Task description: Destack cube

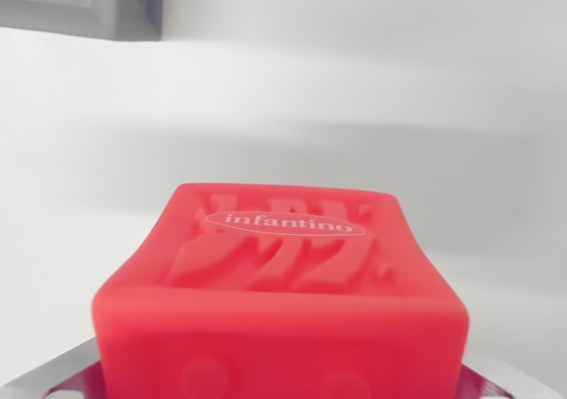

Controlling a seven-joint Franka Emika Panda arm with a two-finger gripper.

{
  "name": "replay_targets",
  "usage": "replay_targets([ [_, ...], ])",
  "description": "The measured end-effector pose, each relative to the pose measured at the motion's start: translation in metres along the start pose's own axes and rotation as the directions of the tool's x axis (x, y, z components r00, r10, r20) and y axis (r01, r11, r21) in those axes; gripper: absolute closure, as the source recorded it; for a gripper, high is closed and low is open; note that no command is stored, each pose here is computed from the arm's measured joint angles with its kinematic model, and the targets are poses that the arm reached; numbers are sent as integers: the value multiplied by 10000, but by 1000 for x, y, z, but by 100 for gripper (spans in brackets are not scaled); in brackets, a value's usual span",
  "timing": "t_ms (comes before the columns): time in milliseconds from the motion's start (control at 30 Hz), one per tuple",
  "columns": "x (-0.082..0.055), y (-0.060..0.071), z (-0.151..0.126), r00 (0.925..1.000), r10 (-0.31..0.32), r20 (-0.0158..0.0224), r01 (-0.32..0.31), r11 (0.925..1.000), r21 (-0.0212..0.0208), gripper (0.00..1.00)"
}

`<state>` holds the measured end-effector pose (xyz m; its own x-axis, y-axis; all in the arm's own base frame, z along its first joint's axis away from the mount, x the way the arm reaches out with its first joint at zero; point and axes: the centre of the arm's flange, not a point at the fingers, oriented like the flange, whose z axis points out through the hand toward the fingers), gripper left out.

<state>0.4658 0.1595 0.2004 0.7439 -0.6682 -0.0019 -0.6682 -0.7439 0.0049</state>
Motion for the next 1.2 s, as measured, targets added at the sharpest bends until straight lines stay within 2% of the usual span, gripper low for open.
replay_targets([
  [167,0,8,4,10000,-96,10,96,10000,-7,100],
  [233,0,11,6,9999,-138,6,138,9999,5,100],
  [533,-1,26,13,9995,-314,21,314,9995,2,100],
  [567,-1,27,14,9995,-315,14,315,9995,13,100],
  [667,0,28,18,9995,-322,-3,322,9995,45,100],
  [900,-1,29,44,9994,-357,49,357,9994,-6,100],
  [1200,0,29,64,9994,-347,33,347,9994,17,100],
])
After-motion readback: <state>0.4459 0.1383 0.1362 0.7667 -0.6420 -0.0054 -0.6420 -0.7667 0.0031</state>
